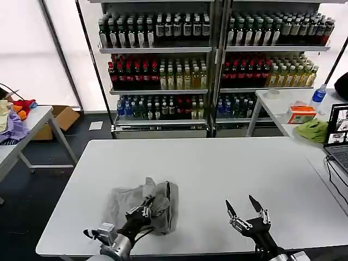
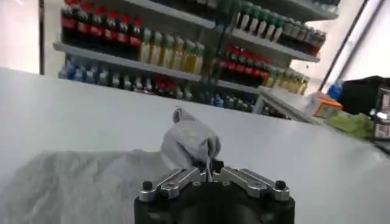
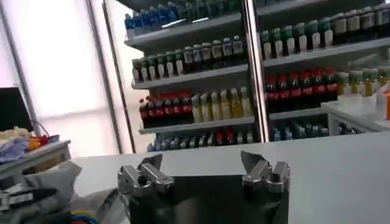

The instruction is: Fold and organize the clothes.

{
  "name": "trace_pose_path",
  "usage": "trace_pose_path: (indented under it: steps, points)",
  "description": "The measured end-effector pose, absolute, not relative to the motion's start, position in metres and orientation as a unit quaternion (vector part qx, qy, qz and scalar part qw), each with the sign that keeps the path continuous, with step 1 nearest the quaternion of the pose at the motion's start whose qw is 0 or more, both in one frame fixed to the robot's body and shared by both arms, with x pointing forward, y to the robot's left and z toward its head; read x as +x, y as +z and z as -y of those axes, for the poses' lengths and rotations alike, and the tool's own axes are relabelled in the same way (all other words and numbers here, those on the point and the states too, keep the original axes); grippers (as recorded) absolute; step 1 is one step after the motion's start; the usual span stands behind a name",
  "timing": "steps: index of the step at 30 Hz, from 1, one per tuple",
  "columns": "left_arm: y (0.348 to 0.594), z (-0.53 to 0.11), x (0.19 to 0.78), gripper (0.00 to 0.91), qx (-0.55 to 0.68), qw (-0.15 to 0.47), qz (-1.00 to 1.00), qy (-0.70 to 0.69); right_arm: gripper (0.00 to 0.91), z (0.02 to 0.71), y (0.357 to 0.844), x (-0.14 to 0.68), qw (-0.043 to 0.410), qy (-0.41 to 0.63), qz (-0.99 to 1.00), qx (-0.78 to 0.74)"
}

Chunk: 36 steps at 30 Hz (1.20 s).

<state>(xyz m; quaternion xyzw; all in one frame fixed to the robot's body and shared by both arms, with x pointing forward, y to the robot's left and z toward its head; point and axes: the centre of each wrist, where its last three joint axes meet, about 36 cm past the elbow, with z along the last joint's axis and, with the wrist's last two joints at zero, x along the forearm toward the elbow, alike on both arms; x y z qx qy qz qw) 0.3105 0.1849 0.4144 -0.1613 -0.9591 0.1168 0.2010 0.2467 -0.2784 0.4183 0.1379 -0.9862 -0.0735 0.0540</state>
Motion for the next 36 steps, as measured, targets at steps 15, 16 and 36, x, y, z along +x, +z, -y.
trace_pose_path:
  steps: [15, 16, 36]
  points:
    - [0.413, -0.170, 0.336, 0.907, -0.163, 0.197, 0.962, 0.096, 0.907, 0.273, 0.418, 0.249, 0.055, -0.075, 0.985, 0.144]
    - [0.416, -0.170, 0.335, 0.907, -0.164, 0.194, 0.962, 0.097, 0.907, 0.272, 0.418, 0.249, 0.055, -0.075, 0.985, 0.145]
    - [0.437, -0.252, 0.319, 0.907, -0.073, 0.203, 0.976, 0.023, 0.907, 0.276, 0.415, 0.251, 0.055, -0.073, 0.985, 0.146]
